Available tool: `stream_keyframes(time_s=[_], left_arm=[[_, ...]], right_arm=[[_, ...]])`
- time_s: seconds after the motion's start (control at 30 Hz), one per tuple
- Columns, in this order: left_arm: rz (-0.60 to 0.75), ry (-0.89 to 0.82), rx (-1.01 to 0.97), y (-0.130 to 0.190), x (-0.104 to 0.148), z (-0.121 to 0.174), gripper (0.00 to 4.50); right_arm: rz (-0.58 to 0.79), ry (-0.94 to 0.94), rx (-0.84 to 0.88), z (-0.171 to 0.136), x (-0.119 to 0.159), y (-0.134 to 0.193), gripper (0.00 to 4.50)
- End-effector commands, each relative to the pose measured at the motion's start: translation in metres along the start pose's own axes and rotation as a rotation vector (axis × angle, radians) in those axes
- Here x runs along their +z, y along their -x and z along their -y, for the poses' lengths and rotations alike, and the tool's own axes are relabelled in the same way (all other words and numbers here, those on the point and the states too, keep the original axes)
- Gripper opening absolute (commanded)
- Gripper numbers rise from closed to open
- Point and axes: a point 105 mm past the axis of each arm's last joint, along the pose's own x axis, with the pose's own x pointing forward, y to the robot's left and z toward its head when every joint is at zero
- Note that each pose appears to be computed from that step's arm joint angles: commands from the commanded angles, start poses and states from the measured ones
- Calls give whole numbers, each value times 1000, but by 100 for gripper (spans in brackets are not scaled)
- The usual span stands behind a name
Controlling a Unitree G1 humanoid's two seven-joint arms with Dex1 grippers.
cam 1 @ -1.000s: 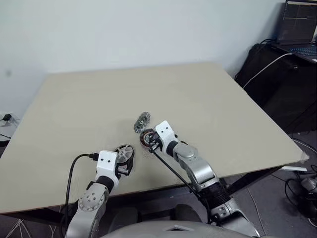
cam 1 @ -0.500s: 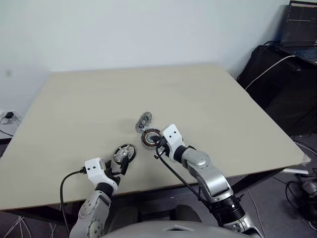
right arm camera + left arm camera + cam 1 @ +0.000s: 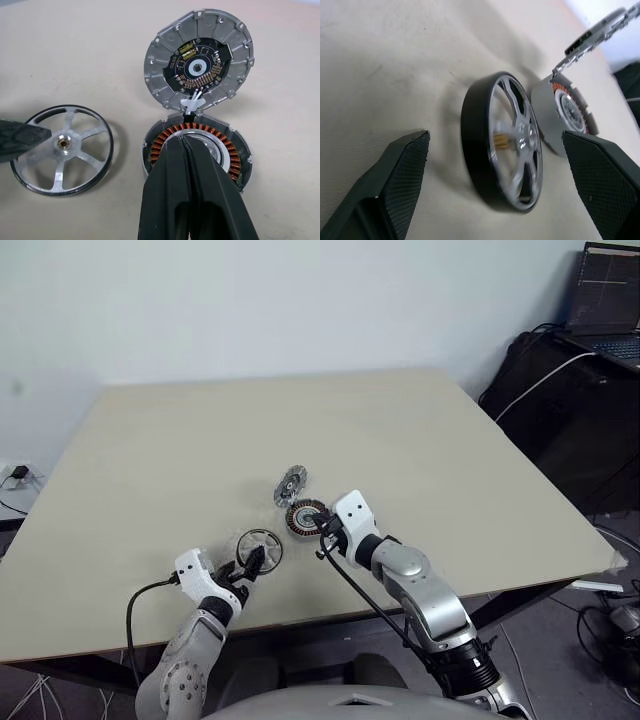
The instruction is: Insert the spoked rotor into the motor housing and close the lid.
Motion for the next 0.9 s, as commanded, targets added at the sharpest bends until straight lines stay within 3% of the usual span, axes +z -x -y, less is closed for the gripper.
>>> stream_keyframes(time_s=[0.03, 0.13, 0.43, 0.63, 0.73, 0.9], left_arm=[[18, 120, -40, -6, 3, 15, 431], [19, 199, -77, -7, 5, 21, 359], [17, 258, -96, -6, 7, 23, 59], [98, 309, -135, 0, 23, 27, 43], [175, 337, -222, 8, 41, 41, 43], [176, 370, -377, 11, 48, 73, 43]], right_arm=[[51, 5, 0, -1, 14, 1, 1], [50, 5, -1, -1, 14, 1, 0], [40, 2, 3, -2, 11, 1, 0], [35, 5, 6, -3, 10, 1, 0], [32, 5, 3, -2, 9, 1, 0], [30, 9, 4, -1, 9, 1, 0]])
